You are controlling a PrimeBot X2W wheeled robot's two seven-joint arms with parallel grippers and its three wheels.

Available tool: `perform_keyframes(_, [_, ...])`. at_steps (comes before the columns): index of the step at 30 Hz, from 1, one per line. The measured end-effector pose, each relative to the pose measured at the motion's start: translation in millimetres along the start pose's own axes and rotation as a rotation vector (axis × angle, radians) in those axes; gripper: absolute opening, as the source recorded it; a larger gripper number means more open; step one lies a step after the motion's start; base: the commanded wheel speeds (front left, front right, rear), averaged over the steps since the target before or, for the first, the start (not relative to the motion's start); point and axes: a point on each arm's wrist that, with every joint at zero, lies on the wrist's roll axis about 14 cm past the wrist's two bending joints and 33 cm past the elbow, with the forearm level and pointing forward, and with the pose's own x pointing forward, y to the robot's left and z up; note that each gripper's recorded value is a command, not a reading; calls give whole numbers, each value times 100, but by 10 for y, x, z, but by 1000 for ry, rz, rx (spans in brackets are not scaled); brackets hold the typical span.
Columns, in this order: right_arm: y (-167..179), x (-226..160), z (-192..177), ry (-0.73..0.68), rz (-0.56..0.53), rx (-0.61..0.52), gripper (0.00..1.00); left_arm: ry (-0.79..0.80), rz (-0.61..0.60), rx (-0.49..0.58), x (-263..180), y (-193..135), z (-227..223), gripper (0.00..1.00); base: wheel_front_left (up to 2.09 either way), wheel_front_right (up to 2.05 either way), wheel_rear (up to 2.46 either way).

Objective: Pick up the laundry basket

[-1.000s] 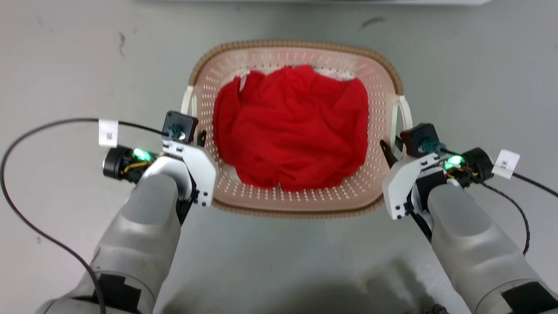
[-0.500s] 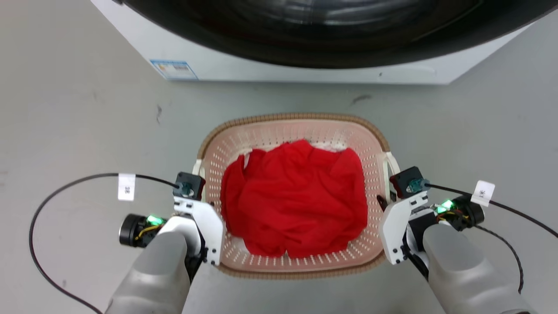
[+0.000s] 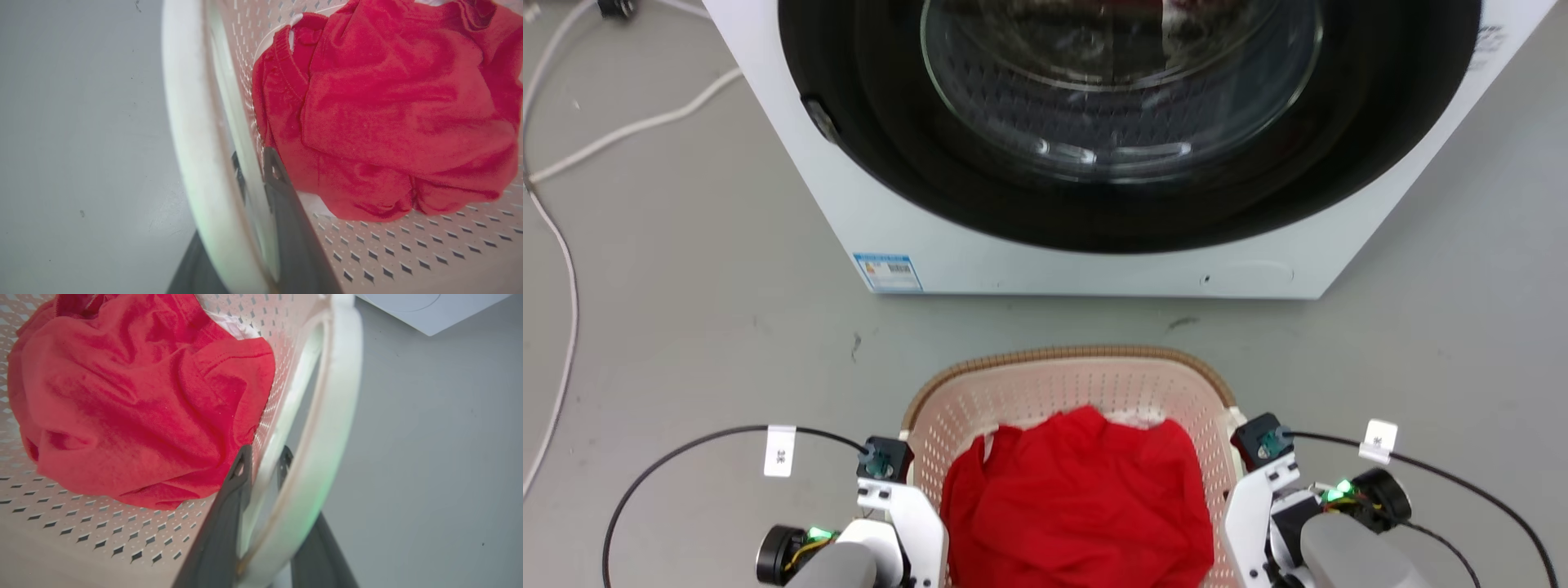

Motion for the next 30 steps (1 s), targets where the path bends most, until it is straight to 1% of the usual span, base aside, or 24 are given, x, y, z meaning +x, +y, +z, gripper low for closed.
perform_keyframes(6, [107,-199,-34,-1,3,-16,0,-5,-2,0,-210,-12,-48,0,0,0,0])
perform_keyframes(14, [259,-399,-184,26,10,-36,0,2,-11,4,-418,-56,-174,0,0,0,0])
perform_keyframes(19, [276,-473,-188,26,8,-39,0,-1,-18,13,-491,-72,-156,0,0,0,0])
perform_keyframes(30, [317,-566,-338,57,19,-35,0,10,-36,17,-570,-122,-263,0,0,0,0])
